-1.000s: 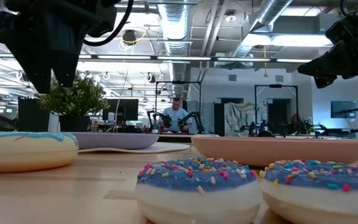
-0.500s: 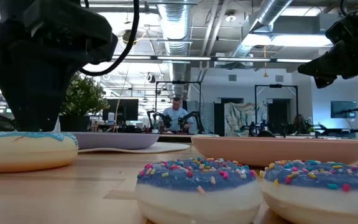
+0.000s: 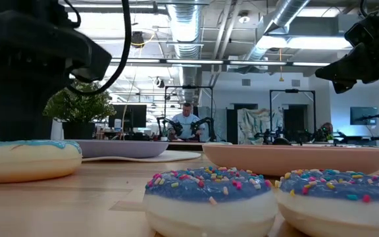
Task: Pick & Place donuts
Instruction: Put the big light blue donut on the purple plate
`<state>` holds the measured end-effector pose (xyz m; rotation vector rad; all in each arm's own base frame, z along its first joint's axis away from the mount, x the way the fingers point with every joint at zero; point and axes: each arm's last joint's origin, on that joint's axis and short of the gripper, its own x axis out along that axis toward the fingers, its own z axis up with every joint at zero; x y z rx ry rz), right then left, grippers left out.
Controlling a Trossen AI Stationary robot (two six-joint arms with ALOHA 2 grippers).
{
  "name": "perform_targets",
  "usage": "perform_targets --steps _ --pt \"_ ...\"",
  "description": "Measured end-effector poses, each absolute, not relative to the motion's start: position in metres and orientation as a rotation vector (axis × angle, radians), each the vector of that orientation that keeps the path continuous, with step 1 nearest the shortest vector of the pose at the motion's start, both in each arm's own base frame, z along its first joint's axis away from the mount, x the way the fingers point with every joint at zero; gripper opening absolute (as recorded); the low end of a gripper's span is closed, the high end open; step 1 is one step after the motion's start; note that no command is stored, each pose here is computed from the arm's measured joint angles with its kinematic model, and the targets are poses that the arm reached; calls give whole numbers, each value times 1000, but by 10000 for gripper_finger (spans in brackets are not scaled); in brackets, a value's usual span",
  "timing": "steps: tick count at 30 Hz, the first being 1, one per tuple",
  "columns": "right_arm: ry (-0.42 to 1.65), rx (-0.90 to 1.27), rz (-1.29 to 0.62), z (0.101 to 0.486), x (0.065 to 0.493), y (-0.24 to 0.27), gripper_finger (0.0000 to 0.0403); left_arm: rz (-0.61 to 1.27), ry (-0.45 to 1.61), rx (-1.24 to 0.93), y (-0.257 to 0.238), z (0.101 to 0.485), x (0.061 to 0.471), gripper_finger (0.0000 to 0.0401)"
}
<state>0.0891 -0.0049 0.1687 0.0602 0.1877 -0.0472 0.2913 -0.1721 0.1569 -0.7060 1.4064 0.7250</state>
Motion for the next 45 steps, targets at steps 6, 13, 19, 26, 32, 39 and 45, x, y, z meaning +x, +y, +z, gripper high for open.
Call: perform_targets --steps 6,13,19,26,32,39,45 --pt "188 61 -47 169 89 -5 0 742 1373 -715 -165 157 297 234" --pt "188 61 -47 169 89 -5 0 708 1349 -721 -164 157 301 234" --pt "188 60 -47 169 89 -5 0 708 1344 -710 -163 157 301 233" --pt "188 60 -47 169 89 -5 0 705 1347 -703 -163 157 301 193" --pt "188 60 -47 169 89 -5 0 707 1346 -708 -163 157 301 156" --pt "188 61 -48 169 89 -5 0 712 1367 -714 -155 173 310 148" --pt "188 61 -47 169 89 -5 0 719 1410 -579 -123 215 322 148"
